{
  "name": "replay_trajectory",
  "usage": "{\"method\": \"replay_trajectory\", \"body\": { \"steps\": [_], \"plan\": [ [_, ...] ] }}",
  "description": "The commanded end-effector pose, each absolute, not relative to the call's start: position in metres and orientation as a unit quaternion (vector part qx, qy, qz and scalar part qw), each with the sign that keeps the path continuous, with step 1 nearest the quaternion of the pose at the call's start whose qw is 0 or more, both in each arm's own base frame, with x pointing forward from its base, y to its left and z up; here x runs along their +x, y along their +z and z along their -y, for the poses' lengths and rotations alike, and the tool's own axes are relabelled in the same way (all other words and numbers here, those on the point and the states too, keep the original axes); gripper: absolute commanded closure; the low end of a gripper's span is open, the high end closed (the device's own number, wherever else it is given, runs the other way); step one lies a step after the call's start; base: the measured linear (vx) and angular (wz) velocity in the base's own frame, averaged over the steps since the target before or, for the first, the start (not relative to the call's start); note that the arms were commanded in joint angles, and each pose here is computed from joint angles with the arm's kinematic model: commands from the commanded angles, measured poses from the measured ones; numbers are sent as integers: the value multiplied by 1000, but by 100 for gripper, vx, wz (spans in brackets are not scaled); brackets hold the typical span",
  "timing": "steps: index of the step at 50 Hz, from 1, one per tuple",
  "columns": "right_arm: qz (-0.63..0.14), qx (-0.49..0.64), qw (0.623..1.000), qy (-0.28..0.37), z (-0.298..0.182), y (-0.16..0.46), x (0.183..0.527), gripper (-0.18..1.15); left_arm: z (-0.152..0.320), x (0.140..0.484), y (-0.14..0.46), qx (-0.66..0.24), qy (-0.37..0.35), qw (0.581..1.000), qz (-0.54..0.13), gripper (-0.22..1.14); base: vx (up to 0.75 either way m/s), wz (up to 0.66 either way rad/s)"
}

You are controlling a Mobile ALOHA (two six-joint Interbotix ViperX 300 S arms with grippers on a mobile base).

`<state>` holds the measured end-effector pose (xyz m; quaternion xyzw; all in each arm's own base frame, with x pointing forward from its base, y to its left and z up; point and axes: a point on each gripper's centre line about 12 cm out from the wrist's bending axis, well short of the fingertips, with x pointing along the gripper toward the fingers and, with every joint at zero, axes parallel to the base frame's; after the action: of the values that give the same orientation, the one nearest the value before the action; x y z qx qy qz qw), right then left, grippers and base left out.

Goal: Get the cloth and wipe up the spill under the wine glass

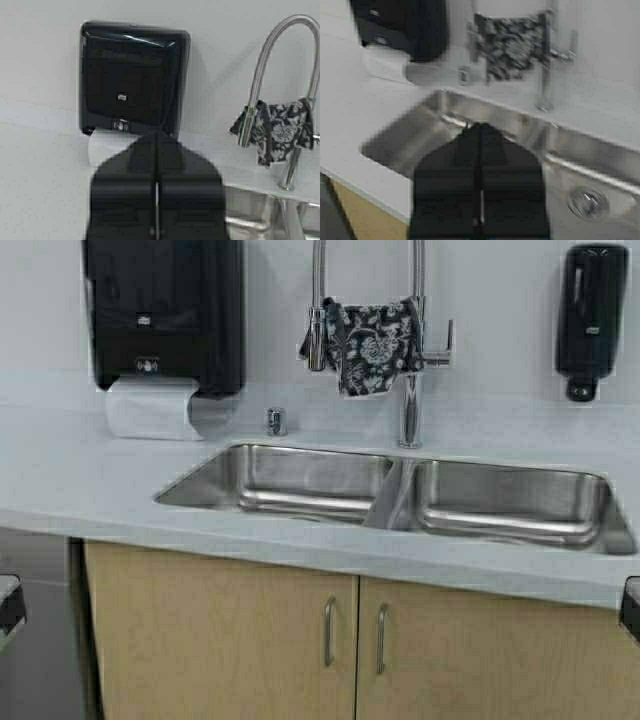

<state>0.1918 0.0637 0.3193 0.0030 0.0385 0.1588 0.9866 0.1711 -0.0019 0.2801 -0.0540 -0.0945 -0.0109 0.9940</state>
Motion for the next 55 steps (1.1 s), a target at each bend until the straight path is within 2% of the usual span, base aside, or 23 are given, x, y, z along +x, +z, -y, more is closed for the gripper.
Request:
{"method": "replay_trajectory", "body": {
  "steps": [1, 14, 31, 41, 46, 55],
  "plan": [
    [-35, 2, 985, 168, -74, 338, 210, 92, 2, 167, 284, -50, -11, 994, 100, 89, 29, -2],
    [-58, -2, 981, 183, -97, 322, 255, 92, 2, 166, 281, -41, -10, 994, 97, 89, 26, -2],
    [-104, -8, 969, 223, -138, 247, 301, 91, 2, 159, 282, -42, -10, 994, 103, 89, 24, -3],
    [-120, -10, 959, 257, -168, 197, 315, 90, 2, 151, 283, -39, -10, 992, 116, 89, 22, -4],
    [-119, -8, 956, 268, -179, 179, 322, 84, 2, 149, 282, -39, -10, 992, 118, 89, 20, -3],
    [-111, -3, 954, 280, -194, 158, 333, 63, 2, 148, 281, -39, -10, 992, 119, 89, 19, -3]
  ]
}}
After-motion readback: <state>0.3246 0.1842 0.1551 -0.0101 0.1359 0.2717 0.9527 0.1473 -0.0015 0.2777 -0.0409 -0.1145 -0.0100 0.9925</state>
